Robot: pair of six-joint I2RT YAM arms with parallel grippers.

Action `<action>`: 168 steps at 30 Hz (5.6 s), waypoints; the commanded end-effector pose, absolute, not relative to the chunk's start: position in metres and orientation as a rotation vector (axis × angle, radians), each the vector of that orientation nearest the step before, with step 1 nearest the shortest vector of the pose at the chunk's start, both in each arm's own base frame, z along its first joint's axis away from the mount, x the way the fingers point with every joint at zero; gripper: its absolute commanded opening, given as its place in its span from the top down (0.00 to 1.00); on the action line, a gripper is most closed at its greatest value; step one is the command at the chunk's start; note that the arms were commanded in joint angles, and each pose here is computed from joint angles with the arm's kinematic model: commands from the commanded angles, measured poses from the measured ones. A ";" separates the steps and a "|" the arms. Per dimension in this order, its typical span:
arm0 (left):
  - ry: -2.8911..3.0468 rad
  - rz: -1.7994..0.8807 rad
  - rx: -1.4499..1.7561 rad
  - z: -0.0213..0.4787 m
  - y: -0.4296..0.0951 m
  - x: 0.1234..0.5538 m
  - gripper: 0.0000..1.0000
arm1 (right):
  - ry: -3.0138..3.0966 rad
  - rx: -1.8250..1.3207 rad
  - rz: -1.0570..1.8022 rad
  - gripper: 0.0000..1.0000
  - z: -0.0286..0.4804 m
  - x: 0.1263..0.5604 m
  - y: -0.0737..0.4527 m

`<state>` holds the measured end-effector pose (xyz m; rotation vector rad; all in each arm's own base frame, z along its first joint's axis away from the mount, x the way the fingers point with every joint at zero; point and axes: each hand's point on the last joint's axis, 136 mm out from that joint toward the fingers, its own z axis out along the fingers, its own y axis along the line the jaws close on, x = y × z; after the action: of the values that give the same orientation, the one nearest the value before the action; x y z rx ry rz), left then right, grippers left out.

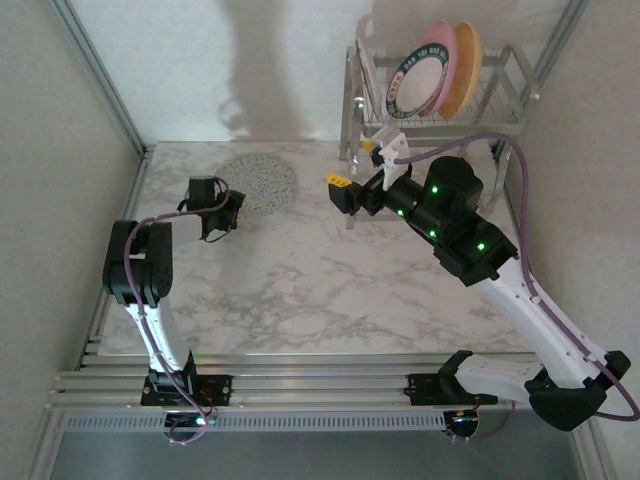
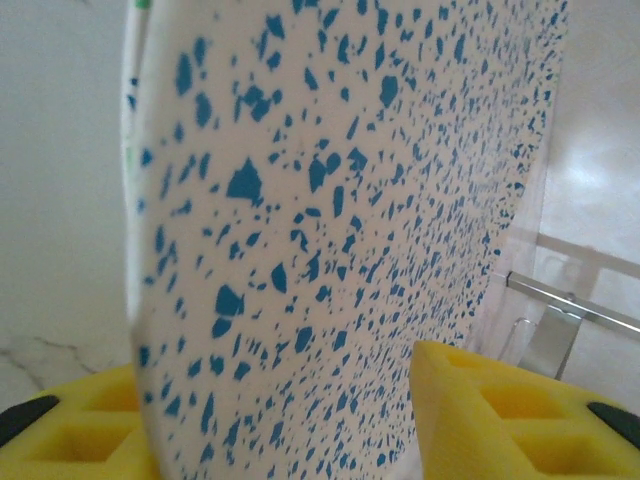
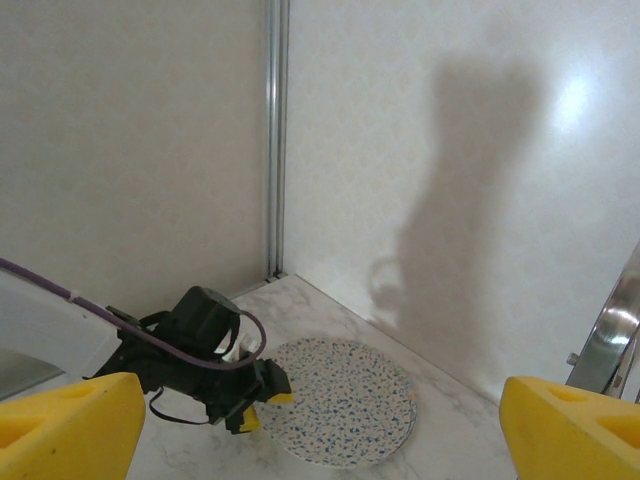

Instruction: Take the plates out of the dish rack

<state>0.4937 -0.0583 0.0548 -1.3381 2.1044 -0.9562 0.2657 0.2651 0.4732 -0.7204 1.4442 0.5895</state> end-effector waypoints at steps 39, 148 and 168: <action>1.946 -0.916 -1.124 0.212 -0.062 0.491 0.33 | 1.461 -0.043 -0.007 0.10 0.582 0.314 0.085; 1.377 -1.271 -0.198 0.525 -0.190 0.359 0.20 | 1.663 0.164 -0.312 1.00 0.510 0.520 0.008; 1.362 -1.287 -0.181 0.532 -0.192 0.357 0.20 | 1.467 0.290 -0.525 1.00 0.585 0.468 -0.021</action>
<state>0.3685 -0.1877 0.5081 -0.2505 1.4272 -1.2587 0.5052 -0.0097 0.5224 0.2077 1.6359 -0.5181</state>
